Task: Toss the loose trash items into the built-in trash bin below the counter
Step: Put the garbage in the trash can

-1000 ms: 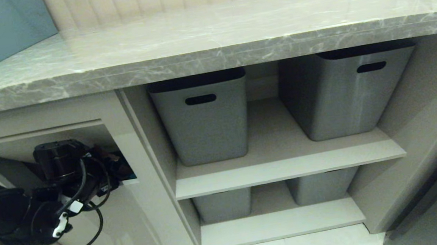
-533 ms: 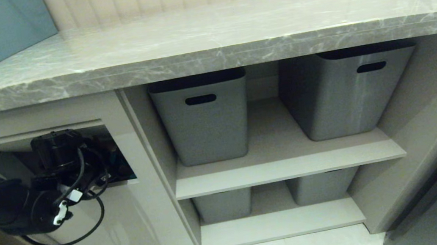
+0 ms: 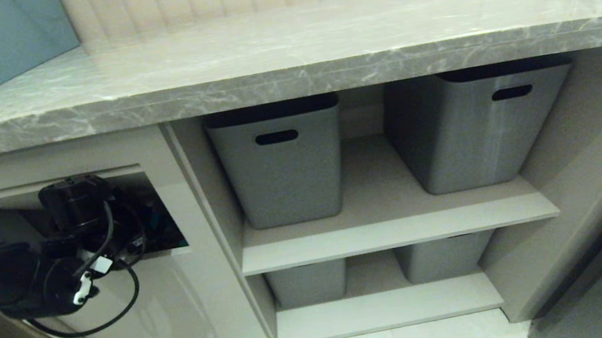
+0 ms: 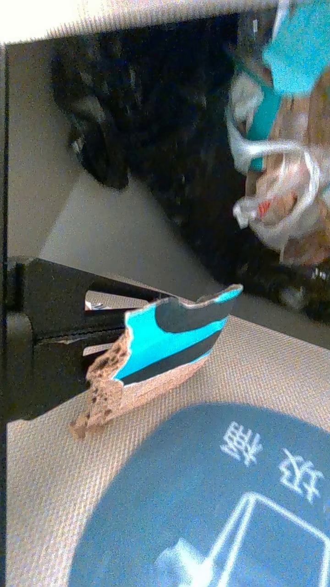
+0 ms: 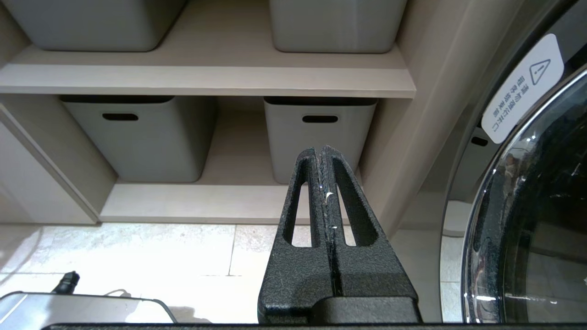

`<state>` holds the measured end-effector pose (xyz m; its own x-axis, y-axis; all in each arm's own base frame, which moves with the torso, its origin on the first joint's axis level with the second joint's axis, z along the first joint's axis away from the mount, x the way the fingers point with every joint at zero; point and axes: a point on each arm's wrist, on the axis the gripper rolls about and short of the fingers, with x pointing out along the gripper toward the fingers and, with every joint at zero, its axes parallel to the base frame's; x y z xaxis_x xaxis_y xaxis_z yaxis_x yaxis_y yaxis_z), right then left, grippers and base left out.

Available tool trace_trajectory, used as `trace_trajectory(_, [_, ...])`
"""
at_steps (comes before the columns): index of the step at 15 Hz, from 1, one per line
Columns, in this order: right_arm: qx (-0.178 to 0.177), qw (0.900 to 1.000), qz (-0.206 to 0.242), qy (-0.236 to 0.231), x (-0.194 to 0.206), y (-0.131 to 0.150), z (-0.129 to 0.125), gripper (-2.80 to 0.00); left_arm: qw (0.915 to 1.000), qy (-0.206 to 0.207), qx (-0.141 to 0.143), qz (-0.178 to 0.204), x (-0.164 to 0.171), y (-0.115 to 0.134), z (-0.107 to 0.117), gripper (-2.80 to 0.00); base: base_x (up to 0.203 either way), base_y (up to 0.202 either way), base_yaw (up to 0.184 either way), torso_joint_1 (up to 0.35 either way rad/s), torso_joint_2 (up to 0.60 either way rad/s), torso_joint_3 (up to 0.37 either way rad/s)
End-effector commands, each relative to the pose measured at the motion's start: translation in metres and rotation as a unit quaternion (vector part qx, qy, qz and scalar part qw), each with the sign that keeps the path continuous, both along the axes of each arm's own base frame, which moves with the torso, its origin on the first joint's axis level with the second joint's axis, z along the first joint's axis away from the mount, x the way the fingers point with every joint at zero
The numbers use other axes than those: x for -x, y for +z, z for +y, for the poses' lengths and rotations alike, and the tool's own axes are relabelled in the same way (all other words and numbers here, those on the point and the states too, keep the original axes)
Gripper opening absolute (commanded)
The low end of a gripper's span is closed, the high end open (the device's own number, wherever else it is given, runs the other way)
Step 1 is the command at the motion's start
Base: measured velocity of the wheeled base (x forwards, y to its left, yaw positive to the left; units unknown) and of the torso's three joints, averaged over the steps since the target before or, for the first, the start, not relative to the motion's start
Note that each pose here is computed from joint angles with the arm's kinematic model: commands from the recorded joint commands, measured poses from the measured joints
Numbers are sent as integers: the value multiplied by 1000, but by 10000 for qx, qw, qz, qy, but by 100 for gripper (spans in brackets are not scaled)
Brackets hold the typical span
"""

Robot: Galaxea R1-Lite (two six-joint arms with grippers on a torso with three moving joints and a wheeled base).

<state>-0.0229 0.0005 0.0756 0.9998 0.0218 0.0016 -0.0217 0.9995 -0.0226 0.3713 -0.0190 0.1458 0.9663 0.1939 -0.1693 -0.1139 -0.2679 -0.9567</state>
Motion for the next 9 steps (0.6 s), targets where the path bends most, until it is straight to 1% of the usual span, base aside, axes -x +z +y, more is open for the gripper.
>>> trace_trajectory(1, [2, 10000, -7, 5, 0, 0, 0, -280, 10000, 17, 53, -53, -3, 1, 0, -280, 0, 0, 0, 0, 0, 0])
trace_trajectory(5, [2, 10000, -8, 6, 0, 0, 0, -280, 9999, -11, 53, -137, -11, 3, -2, -280, 0, 0, 0, 0, 0, 0])
trace_trajectory(9, [2, 10000, 0, 6, 0, 0, 0, -280, 9999, -79, 47, -74, -13, 1, -5, -280, 0, 0, 0, 0, 0, 0])
